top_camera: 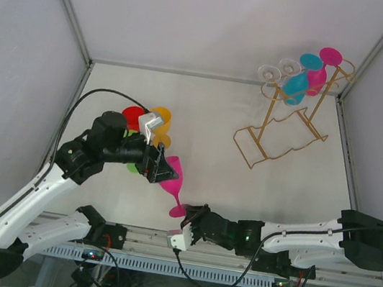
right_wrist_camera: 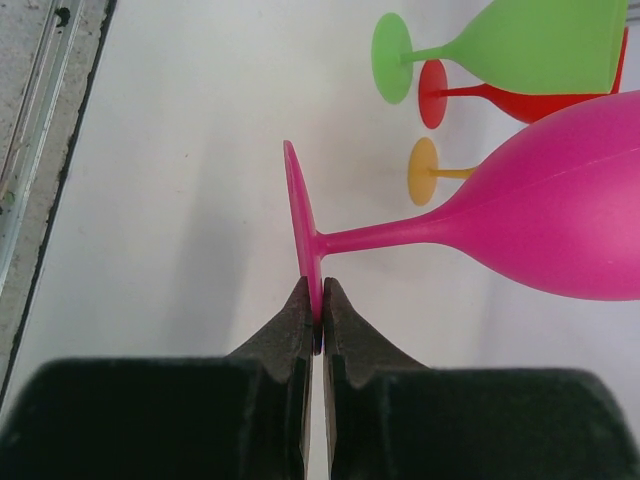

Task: Take the wine glass off the wine glass rack
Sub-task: Place the wine glass at the center of the board.

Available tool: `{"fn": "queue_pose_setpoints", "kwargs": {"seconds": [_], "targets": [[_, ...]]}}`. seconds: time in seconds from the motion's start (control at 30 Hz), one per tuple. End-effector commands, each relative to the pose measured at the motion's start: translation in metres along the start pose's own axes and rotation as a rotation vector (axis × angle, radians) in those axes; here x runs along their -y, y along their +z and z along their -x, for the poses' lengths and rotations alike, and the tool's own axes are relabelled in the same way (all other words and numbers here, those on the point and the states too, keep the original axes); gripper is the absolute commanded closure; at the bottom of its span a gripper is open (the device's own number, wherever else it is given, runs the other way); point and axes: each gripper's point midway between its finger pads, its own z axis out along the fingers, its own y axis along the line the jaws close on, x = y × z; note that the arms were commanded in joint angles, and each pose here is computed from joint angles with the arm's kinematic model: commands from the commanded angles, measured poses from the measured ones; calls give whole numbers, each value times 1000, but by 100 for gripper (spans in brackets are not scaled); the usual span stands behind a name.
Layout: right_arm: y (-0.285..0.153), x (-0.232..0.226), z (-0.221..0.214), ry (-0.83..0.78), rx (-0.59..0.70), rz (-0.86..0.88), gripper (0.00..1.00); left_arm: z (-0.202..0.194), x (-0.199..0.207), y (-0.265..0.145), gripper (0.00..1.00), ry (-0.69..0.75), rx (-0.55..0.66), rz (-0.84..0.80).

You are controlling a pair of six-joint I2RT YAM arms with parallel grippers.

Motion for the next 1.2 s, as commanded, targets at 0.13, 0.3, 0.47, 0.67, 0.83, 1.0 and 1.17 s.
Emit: {"fn": "queue_pose_setpoints", "kwargs": {"seconds": [0.13,0.3,0.47,0.67,0.83,1.0,1.17], "targets": [[-8,22,10,-102,48,-84,100,-10,27,-13,11,150,-160,-157],[-9,22,7,-122,46,-81,100,-21,42,-15,24,165,-195,-282],[-11,27,0,-103,27,-101,100,-29,46,-21,46,185,-214,-310],[-15,36,2,-71,35,-141,100,-37,48,-21,56,190,-234,-323],[-18,42,6,-78,52,-157,100,-42,44,-19,52,187,-261,-317],[-20,47,8,-55,71,-174,100,-41,44,-18,73,200,-265,-325],[-19,46,5,-52,56,-170,100,-39,37,-18,100,211,-265,-273]]}}
